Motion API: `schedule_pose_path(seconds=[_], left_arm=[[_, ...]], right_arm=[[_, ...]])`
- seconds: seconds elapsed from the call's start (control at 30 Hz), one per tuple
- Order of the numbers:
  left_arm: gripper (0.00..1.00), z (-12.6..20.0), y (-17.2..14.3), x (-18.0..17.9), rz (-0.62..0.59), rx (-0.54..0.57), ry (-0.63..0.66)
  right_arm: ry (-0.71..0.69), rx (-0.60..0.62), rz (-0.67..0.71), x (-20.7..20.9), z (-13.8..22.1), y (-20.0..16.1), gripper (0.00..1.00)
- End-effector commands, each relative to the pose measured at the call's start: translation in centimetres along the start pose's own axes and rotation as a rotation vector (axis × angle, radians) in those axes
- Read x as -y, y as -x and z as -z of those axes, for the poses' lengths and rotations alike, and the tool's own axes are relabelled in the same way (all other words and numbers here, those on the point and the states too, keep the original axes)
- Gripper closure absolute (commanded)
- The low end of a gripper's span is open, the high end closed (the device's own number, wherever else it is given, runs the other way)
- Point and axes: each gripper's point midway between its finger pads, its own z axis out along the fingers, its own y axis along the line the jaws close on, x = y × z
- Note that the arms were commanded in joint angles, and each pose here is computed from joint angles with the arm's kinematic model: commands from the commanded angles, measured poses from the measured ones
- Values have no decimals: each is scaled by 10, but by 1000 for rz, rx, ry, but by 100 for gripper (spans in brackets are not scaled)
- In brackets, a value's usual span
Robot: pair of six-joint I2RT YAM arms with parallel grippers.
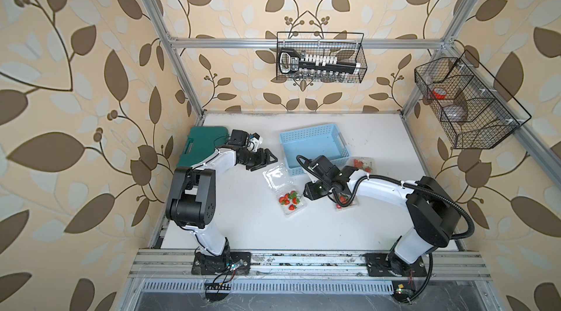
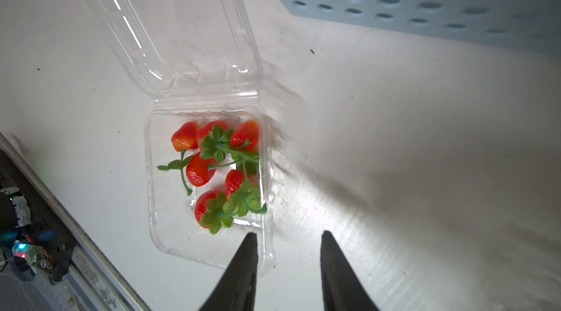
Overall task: Pack strawberries into containers
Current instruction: Close the packing box at the center of the board.
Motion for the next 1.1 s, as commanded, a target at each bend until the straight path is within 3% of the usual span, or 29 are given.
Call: schedule_pose_path(seconds=[0.0, 0.27, 1.07], left_arm=[[27, -6, -2, 19, -43, -20, -84], [27, -16, -10, 21, -48, -57, -101], [27, 15, -58, 77, -171, -89, -135]], right_arm=[[12, -24, -20, 2, -7, -7, 65], [24, -32, -30, 2, -10, -10, 65], [30, -27, -93, 14, -2, -23, 65]])
